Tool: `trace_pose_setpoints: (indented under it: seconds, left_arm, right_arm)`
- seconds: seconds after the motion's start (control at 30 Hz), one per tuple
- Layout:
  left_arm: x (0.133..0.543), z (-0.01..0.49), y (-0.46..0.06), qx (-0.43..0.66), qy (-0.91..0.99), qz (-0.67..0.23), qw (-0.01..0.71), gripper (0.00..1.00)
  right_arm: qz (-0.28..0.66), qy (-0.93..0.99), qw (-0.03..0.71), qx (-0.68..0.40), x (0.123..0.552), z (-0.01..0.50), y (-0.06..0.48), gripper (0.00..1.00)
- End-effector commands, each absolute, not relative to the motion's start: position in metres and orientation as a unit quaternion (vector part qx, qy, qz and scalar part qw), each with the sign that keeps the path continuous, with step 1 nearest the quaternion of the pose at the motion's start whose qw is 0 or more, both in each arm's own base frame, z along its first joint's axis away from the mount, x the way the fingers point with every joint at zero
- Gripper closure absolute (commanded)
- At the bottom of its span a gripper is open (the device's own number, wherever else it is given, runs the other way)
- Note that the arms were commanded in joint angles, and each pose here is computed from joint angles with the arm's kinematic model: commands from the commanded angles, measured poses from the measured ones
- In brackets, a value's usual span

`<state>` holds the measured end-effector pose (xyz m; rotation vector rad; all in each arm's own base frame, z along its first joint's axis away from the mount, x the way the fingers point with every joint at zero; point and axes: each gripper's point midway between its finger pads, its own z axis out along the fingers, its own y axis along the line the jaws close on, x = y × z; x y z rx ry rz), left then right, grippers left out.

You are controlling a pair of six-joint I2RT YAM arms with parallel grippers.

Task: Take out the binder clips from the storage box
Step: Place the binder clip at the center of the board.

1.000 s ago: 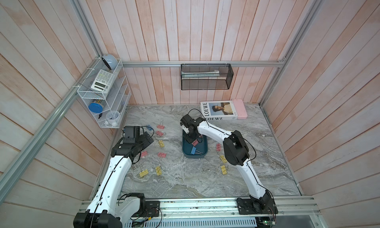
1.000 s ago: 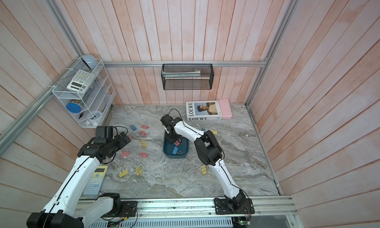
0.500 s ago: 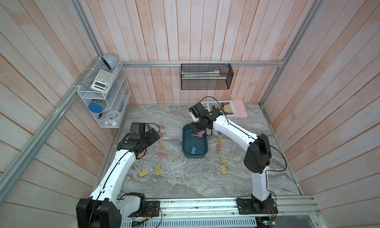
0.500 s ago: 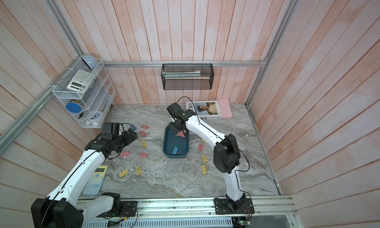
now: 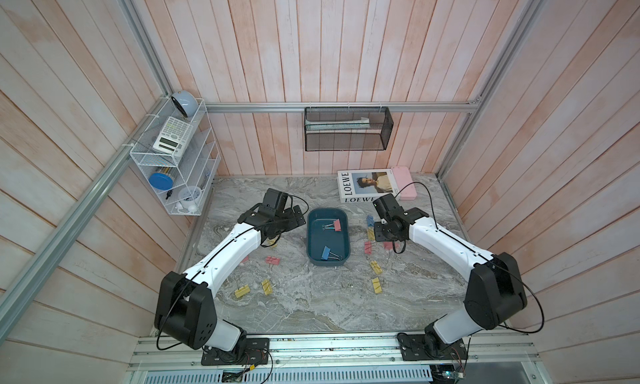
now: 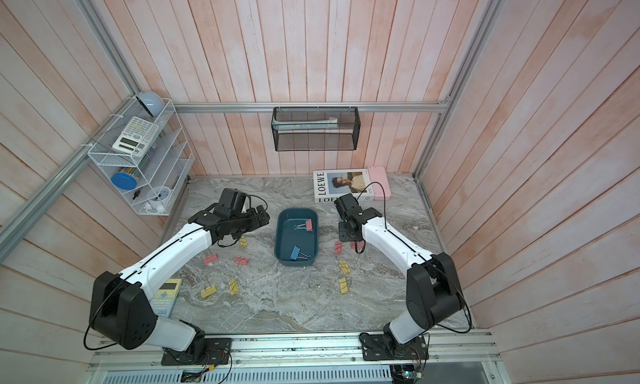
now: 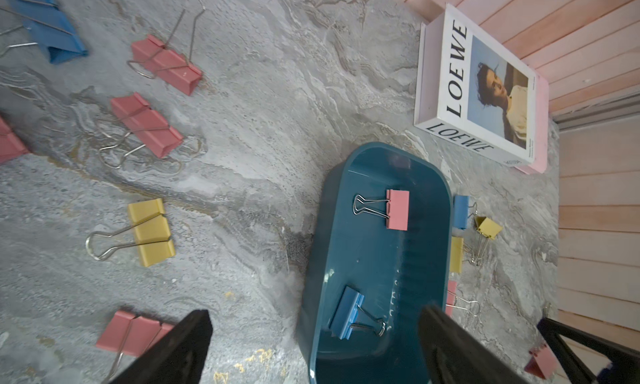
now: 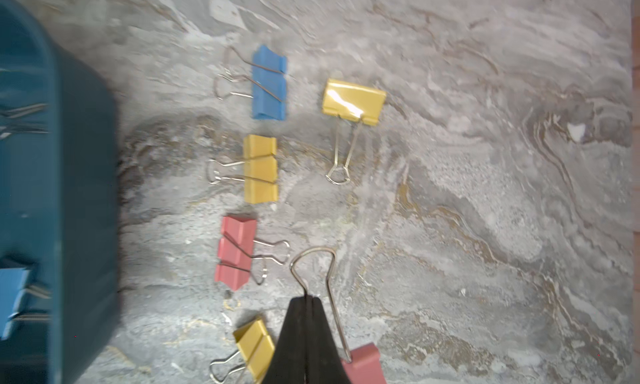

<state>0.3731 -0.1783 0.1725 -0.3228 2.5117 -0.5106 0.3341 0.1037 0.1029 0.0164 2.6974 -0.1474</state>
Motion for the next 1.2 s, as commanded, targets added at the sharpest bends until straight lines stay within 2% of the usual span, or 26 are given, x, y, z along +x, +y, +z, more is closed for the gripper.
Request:
trace_pose_setpoints:
  seconds: [0.0,0.3,0.47,0.5,0.57,0.6,0.8,0.93,1.17]
  left_arm:
    - [0.376,0.175,-0.195,-0.093,0.94,-0.181,0.275,0.02]
    - [0.366,0.152,-0.227,-0.041,0.96,-0.148,0.235,0.05]
    - [0.36,0.136,-0.242,-0.016,0.969,-0.133,0.208,0.11]
    - [0.359,0.133,-0.246,-0.01,0.971,-0.129,0.203,0.13]
    - [0.356,0.125,-0.252,0.003,0.974,-0.123,0.191,0.16]
    - [0.356,0.121,-0.255,0.008,0.975,-0.119,0.186,0.17]
    - [0.367,0.109,-0.277,0.033,0.976,-0.123,0.177,0.41]
    - [0.386,0.107,-0.291,0.074,0.971,-0.121,0.192,0.53]
    - [0.407,0.092,-0.313,0.154,0.959,-0.131,0.2,0.67]
  right_arm:
    - [-0.047,0.977,0.207,0.032,0.329,0.081,0.095,1.0]
    - [-0.063,0.985,0.158,0.022,0.339,0.033,0.092,1.0]
    - [-0.074,0.985,0.152,0.024,0.349,0.022,0.09,1.0]
    - [-0.078,0.985,0.151,0.024,0.35,0.022,0.089,0.97]
    - [-0.082,0.984,0.153,0.027,0.35,0.025,0.086,0.8]
    - [-0.082,0.984,0.156,0.028,0.35,0.028,0.086,0.77]
    - [-0.072,0.977,0.196,0.041,0.348,0.063,0.082,0.62]
    - [-0.058,0.973,0.22,0.046,0.344,0.088,0.081,0.58]
    - [-0.034,0.967,0.248,0.054,0.333,0.12,0.081,0.52]
